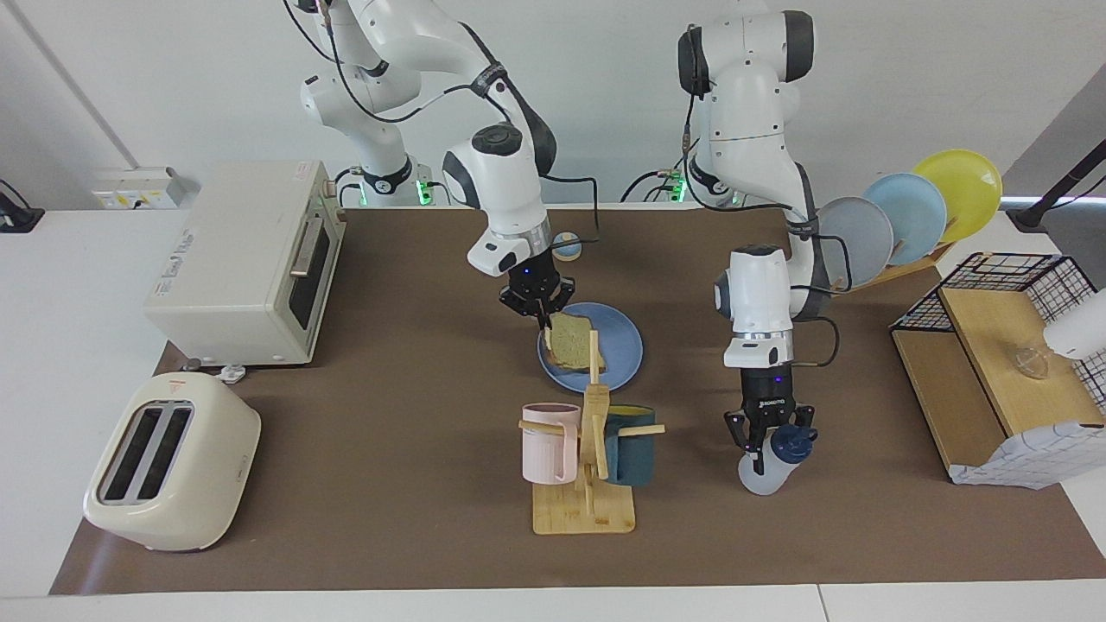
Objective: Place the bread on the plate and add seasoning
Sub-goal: 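Release the bread with the right gripper while the left gripper grasps the bottle, then lift the bottle with the left gripper while the right gripper withdraws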
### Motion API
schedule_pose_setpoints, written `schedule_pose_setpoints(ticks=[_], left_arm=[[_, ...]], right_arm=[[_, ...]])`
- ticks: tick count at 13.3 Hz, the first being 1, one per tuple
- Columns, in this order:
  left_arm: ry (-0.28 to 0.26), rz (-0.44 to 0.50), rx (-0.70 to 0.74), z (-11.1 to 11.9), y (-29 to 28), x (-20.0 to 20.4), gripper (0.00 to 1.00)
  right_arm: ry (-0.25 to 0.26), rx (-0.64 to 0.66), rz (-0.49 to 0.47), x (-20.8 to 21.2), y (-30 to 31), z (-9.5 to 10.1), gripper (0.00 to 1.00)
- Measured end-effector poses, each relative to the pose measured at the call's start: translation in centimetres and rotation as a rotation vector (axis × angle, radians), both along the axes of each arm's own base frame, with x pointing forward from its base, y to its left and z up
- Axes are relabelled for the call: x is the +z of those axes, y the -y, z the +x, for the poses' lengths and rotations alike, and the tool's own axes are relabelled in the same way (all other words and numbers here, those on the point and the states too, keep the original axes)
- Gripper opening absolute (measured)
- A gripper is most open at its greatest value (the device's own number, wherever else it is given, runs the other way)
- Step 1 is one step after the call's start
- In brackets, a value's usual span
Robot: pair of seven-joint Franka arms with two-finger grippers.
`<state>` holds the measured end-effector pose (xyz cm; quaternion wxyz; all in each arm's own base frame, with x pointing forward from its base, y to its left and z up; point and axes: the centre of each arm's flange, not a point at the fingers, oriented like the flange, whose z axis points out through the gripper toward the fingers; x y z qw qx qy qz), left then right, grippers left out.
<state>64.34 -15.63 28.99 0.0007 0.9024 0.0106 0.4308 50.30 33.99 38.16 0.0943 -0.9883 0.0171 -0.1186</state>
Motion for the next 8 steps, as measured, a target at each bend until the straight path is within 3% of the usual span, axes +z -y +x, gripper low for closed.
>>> schedule_pose_setpoints(ticks=[5,6,8], left_arm=[[-0.135,-0.018,-0.01,0.6,-0.2,6.1,0.44],[-0.162,-0.029,-0.017,0.4,-0.4,7.9,0.44],[-0.228,-0.054,-0.032,-0.2,-0.6,11.0,0.44]], right_arm=[[-0.003,-0.029,-0.002,-0.2,1.6,0.8,0.07],[-0.005,-0.033,-0.003,-0.2,1.8,0.9,0.15],[-0.007,-0.043,-0.005,-0.4,2.4,1.2,0.39]])
